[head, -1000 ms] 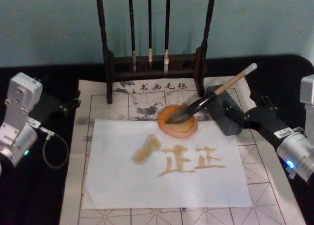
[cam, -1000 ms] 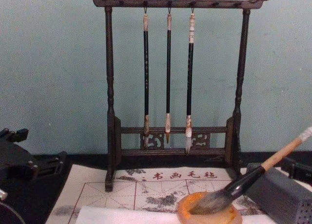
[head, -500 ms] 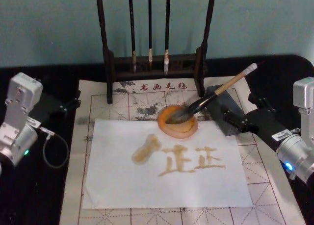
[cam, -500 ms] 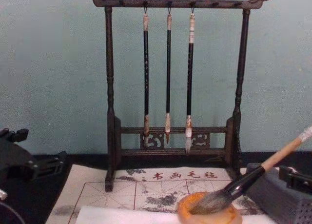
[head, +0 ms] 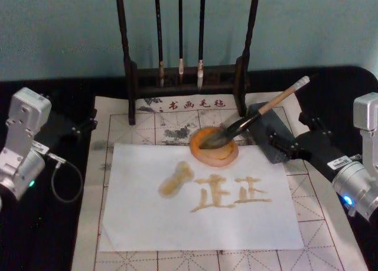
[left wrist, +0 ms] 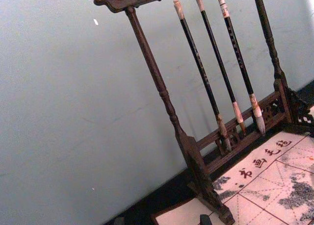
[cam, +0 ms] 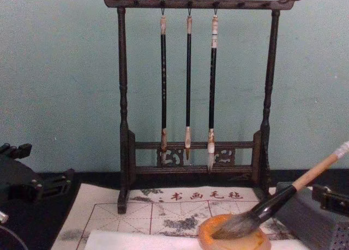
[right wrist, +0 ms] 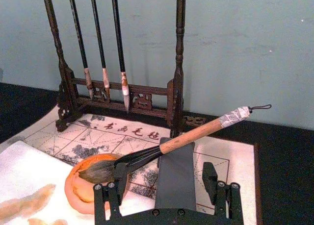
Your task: Pick up the brush from the inkstone, write on the paper, then place the brush back to its original position.
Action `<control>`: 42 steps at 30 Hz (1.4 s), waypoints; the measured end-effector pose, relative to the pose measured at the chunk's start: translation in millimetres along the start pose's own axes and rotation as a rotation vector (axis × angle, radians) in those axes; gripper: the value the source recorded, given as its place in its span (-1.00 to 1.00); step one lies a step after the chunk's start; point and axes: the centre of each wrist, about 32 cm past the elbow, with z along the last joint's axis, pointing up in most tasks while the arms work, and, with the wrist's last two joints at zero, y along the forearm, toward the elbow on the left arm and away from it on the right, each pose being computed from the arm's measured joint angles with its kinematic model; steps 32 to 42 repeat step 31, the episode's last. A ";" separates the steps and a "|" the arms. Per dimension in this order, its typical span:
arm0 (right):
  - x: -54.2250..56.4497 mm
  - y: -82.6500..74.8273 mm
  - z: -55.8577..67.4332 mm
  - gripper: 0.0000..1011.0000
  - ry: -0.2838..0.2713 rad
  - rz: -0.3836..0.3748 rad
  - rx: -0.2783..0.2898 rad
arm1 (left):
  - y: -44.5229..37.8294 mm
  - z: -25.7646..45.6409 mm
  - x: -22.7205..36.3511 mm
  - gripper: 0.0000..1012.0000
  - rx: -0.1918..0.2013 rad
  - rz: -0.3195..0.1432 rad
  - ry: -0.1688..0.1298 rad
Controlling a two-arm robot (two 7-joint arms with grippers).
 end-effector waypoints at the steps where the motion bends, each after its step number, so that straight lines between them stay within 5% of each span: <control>1: 0.0 0.0 0.0 0.98 0.000 0.000 0.000 | 0.0 0.0 0.0 0.98 0.000 0.000 0.000; 42: 0.1 0.0 0.3 0.98 0.003 -0.001 0.002 | 0.0 0.0 0.0 0.98 0.000 0.000 0.000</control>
